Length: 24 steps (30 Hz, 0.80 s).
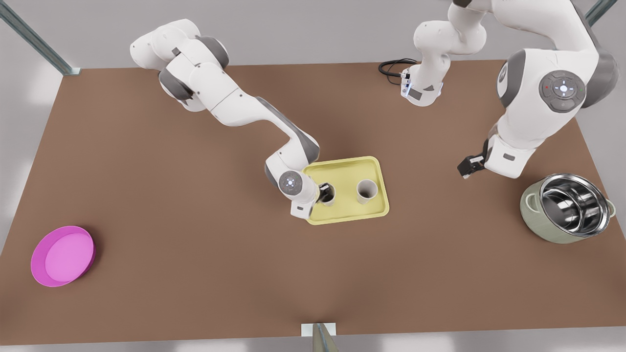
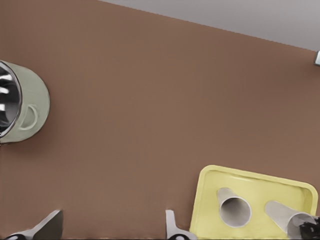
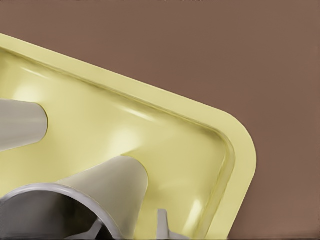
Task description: Use both arms to respectively pick up the white IKEA cups from the middle-left and middle-right positions, then place the white IKEA cups onto the middle-middle tray, ensuring that the cups remain upright and do not tip over
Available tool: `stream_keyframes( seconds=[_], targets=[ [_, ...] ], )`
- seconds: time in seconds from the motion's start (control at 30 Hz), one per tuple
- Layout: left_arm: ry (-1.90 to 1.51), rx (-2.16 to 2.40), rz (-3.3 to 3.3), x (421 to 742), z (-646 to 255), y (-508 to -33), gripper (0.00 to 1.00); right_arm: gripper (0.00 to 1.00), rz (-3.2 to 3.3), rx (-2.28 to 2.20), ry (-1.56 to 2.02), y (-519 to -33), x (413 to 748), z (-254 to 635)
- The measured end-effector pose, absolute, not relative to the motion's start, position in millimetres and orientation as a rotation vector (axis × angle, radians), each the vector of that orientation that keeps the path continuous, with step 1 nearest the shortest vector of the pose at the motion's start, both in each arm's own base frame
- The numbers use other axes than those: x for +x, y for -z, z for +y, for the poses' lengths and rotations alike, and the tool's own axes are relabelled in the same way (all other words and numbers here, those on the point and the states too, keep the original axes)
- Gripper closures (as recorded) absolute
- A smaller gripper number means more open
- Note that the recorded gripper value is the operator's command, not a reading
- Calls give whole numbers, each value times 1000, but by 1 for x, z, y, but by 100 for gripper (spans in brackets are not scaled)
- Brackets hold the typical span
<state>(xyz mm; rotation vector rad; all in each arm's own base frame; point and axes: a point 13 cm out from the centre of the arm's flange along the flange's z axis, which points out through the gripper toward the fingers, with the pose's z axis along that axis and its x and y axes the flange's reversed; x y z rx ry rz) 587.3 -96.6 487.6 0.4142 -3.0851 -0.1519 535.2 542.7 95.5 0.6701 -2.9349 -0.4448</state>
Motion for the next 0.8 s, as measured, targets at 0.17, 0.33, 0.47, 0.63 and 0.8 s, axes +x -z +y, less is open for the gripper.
stream_keyframes(
  seconds=[0.17,0.33,0.47,0.63,0.8],
  targets=[
    [108,274,-2975,560,-103,-478,0,0,-2981,524,426,-104,542,544],
    [87,172,-2929,547,-105,-476,0,0,-2978,423,453,-112,535,551],
    [70,111,-2907,543,-107,-473,0,0,-2999,383,494,-179,535,547],
    [61,53,-2893,541,-108,-471,0,0,-2937,-9,387,-219,628,349],
    [56,11,-2888,539,-108,-470,0,0,-2973,-179,-41,-258,670,103]
  ],
)
